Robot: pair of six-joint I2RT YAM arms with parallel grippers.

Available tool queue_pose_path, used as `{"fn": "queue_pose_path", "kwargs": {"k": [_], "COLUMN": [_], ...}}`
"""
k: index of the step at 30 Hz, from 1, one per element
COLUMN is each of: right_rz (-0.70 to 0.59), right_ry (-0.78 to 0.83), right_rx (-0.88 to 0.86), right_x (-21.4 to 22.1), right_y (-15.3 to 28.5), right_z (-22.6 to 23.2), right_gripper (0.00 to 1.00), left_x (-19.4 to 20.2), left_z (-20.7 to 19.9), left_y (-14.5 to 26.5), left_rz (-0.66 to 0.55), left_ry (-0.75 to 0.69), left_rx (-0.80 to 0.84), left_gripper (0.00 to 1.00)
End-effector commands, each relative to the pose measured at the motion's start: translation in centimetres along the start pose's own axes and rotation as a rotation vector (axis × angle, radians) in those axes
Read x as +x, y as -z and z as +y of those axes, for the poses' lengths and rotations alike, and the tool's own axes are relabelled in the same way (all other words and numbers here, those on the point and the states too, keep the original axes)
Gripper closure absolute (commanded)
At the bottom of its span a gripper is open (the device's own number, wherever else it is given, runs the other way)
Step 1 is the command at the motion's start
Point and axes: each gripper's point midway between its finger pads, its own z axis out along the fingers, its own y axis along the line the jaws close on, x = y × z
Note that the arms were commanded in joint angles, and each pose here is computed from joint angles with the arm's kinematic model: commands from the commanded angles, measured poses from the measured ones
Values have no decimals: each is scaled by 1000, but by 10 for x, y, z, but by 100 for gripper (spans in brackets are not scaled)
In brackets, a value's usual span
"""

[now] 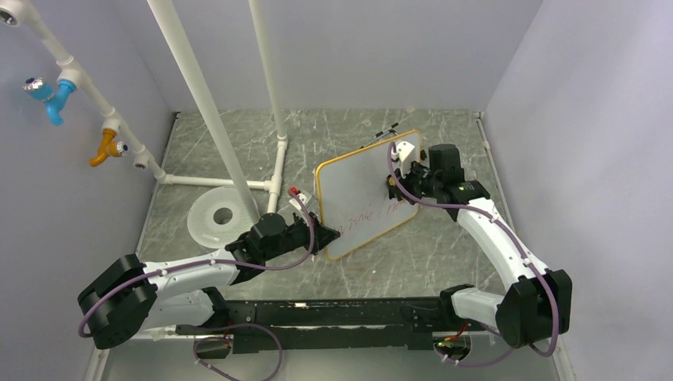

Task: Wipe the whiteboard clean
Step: Erase the whiteboard at the center of the board.

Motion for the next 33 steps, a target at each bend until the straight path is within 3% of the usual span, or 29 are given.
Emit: {"fn": "queue_pose_path", "kwargs": {"k": [1,5,14,18,21,25,28,33], "right_rz": [-69,-21,-98,-136,-104,-37,3,-25], "right_ry": [-74,-33,106,19,-63,-81,-24,65], "right_rx": [260,205,-257,-57,137,218,144,-145], "right_x": [-21,-4,-17,-40,-28,-7,6,3], "right_y": [8,6,2,4,9,13,9,-2], "right_z": [-54,-44,46,5,-36,-56,-43,21], "right_gripper": [100,100,100,100,100,100,100,100], "left_x": [-26,-27,-28,-27,-28,-28,-29,-29], "left_z": [-38,-39,-40,-39,-40,-40,-39,-39], "left_y": [4,4,4,3,4,5,6,6], "left_rz": [-79,-80,-80,-78,-78,-80,-84,-86], "left_ry": [-72,-78,-82,-82,-83,-87,-88,-86], "left_rx": [167,167,173,172,173,174,171,174], "left_gripper": [100,100,100,100,100,100,100,100]}}
